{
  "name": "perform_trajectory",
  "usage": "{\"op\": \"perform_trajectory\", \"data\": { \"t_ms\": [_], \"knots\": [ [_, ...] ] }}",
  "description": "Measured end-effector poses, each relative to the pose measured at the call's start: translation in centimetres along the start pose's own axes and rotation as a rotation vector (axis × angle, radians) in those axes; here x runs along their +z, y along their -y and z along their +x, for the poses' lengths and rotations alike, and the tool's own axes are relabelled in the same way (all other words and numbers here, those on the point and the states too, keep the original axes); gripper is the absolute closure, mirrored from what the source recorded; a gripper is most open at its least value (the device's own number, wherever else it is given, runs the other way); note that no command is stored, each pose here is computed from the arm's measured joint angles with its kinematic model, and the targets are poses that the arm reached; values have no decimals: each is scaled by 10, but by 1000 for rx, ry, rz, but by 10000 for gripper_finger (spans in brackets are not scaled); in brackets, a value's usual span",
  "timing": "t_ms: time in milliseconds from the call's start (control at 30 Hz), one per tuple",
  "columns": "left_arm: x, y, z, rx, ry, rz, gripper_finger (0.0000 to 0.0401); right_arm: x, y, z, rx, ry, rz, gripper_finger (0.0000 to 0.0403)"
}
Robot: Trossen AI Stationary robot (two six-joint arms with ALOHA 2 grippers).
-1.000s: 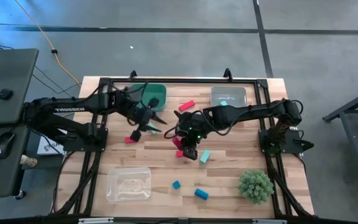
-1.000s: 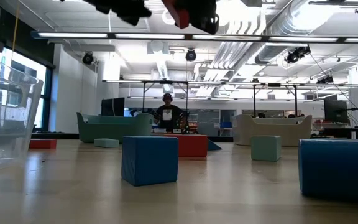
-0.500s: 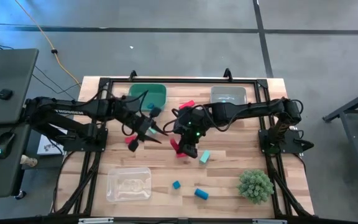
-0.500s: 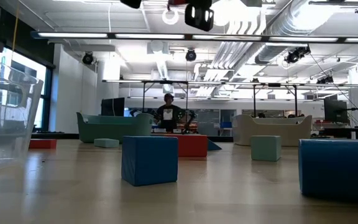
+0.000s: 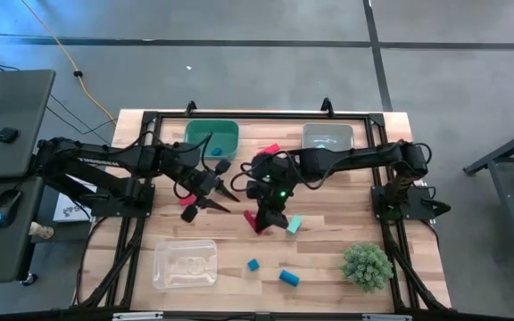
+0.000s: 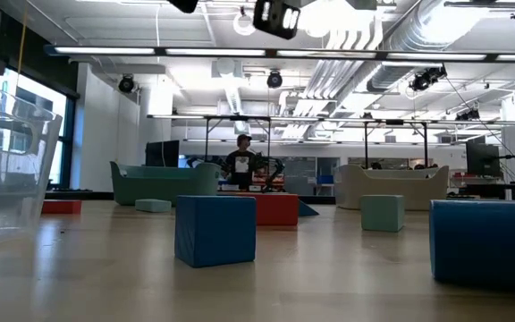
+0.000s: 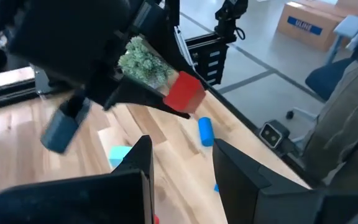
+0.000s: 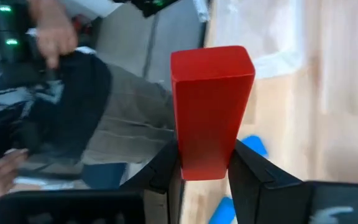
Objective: Sort & place blocks by color
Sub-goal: Put the red block into the transparent bin
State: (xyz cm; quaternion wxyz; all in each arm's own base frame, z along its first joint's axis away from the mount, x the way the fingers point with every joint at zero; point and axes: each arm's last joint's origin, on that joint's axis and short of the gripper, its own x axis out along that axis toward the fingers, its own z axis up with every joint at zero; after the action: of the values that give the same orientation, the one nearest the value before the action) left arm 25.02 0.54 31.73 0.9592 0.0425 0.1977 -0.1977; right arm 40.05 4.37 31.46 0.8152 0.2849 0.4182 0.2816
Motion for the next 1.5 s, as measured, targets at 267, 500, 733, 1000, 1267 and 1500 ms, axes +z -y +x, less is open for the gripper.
{"op": "perform_trajectory", "data": {
  "t_ms": [267, 500, 733, 1000, 1267, 1500],
  "knots": [
    [1, 11, 4, -46, -8, -36, 311, 0, 17, 21, 81, -62, 1, 324],
    [0, 20, 12, -87, -31, -83, 311, 3, 19, 24, 80, -30, -25, 324],
    [-1, 22, 27, -36, -49, -84, 311, 6, 18, 25, 77, -8, -33, 324],
    [-4, 22, 37, -15, -58, -80, 311, 6, 18, 25, 84, -8, -34, 324],
    [-3, 20, 46, -17, -21, -44, 311, 6, 18, 25, 88, -9, -34, 324],
    [-1, 20, 46, -17, -4, -34, 311, 6, 18, 25, 73, 1, -42, 324]
  ]
}}
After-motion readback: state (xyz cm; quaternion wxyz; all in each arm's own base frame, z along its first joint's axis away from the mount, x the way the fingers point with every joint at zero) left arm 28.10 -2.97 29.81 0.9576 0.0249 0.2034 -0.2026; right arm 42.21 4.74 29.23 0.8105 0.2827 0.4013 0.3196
